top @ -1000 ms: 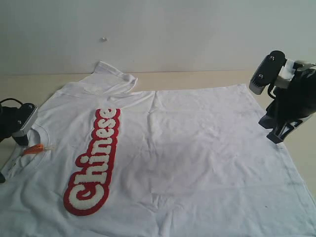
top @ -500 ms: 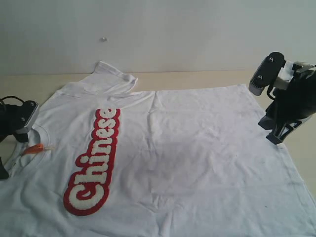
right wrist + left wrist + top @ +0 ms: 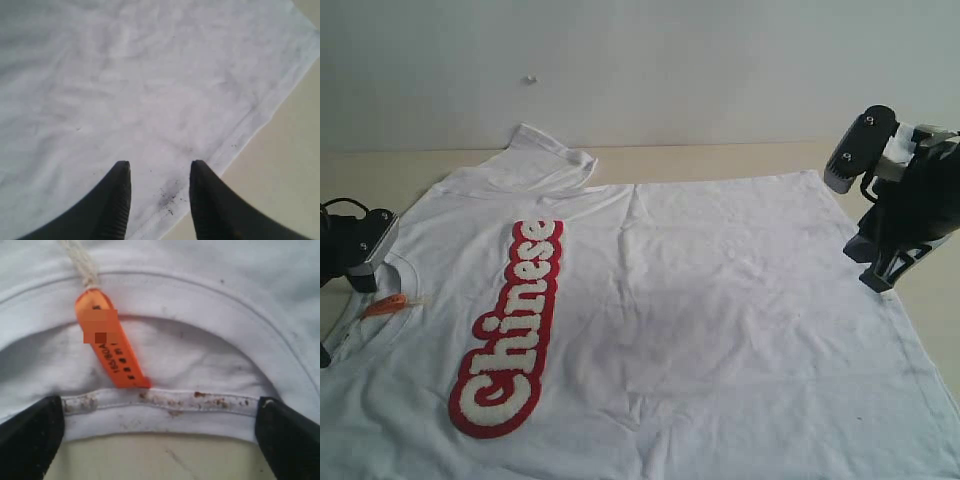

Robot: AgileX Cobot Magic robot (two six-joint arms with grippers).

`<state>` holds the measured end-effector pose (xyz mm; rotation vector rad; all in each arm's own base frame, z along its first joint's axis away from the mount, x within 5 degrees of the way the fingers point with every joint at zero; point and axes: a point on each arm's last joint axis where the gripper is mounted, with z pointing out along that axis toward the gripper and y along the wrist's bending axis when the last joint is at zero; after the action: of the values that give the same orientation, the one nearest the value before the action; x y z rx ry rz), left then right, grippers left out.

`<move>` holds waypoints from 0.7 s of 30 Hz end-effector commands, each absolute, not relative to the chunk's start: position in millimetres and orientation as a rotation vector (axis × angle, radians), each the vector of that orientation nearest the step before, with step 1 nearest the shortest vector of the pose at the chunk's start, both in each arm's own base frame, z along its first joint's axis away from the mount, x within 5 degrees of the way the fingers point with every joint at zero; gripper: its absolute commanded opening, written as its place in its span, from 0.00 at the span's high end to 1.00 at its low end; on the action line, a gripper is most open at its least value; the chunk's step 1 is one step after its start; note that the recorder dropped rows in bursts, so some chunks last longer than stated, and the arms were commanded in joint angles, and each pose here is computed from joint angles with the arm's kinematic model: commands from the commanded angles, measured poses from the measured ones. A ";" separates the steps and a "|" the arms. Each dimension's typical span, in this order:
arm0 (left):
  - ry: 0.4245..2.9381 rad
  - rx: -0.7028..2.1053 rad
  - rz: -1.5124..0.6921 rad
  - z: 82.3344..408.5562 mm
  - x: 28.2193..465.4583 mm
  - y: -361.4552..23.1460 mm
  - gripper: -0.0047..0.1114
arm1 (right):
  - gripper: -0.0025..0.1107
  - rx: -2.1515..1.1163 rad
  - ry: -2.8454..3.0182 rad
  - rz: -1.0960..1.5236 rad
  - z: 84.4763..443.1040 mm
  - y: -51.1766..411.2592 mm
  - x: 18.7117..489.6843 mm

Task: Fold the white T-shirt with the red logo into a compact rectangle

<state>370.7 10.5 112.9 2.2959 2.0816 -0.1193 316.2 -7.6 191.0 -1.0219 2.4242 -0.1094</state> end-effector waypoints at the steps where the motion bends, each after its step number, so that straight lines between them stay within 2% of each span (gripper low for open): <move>1: 2.088 2.335 -0.151 104.9 368.0 11.5 0.07 | 0.63 -1.019 2.423 -0.111 190.8 -8.7 316.0; 12: 2.095 2.332 -0.157 104.9 367.6 11.5 0.07 | 0.63 -1.025 2.391 -0.166 193.0 -10.9 318.8; 21: 2.094 2.330 -0.152 104.9 367.9 11.5 0.07 | 0.63 -1.269 2.429 -0.097 190.1 -8.2 304.5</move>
<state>370.7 10.8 112.9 2.3006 2.0803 -0.1164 311.4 -7.9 189.2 -1.1623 2.4245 -0.1180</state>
